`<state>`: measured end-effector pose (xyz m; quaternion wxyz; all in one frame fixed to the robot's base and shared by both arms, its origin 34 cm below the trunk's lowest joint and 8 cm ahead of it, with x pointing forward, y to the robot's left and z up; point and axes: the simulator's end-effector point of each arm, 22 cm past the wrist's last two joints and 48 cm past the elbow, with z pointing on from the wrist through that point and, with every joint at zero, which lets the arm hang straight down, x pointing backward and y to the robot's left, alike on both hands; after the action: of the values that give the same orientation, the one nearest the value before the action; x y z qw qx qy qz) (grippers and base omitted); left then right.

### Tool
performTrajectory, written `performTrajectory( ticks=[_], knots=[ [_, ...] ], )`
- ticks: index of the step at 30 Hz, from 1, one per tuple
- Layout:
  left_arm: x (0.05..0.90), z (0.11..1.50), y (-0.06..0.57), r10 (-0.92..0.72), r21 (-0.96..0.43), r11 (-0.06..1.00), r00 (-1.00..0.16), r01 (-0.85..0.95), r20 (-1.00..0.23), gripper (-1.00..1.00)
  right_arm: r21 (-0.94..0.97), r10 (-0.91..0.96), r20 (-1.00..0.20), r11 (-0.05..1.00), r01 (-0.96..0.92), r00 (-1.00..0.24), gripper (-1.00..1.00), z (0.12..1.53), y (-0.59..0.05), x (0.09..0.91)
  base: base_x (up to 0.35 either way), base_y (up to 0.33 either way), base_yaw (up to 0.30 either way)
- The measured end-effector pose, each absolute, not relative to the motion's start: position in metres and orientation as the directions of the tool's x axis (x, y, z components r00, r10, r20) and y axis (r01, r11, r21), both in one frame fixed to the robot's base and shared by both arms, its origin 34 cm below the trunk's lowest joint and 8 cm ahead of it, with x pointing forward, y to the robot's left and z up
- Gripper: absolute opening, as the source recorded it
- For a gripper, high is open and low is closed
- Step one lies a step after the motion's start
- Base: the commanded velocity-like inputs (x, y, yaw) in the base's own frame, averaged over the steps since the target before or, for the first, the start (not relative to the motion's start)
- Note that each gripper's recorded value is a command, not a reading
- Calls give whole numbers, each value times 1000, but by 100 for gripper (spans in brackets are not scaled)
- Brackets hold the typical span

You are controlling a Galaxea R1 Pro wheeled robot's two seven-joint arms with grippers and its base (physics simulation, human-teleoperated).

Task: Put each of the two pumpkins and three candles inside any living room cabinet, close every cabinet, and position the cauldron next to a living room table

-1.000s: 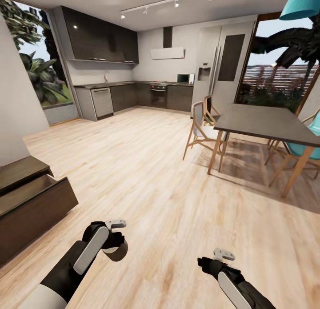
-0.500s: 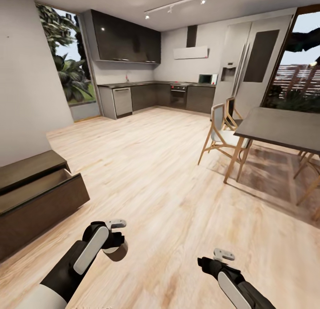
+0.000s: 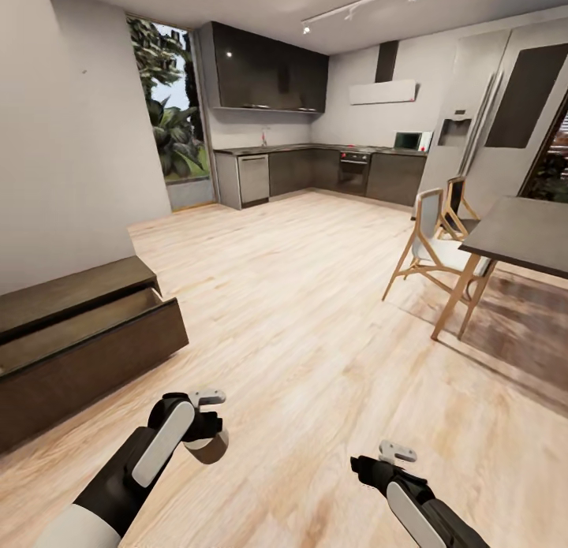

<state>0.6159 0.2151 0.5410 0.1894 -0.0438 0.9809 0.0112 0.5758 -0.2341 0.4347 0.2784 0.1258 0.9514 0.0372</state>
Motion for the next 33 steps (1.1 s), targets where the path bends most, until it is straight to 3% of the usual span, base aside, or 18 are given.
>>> performTrajectory(
  ticks=[14, 33],
  knots=[
    [616, 541, 216, -82, 8, 996, -924, -91, -373, -100, 140, 260, -521, 966, 219, -813, 100, 435, -234, 576, 176, -168, 291],
    [616, 541, 215, -81, 7, 996, -925, -90, -372, -100, 139, 259, -520, 966, 218, -814, 100, 435, -234, 576, 136, -42, 291]
  ],
)
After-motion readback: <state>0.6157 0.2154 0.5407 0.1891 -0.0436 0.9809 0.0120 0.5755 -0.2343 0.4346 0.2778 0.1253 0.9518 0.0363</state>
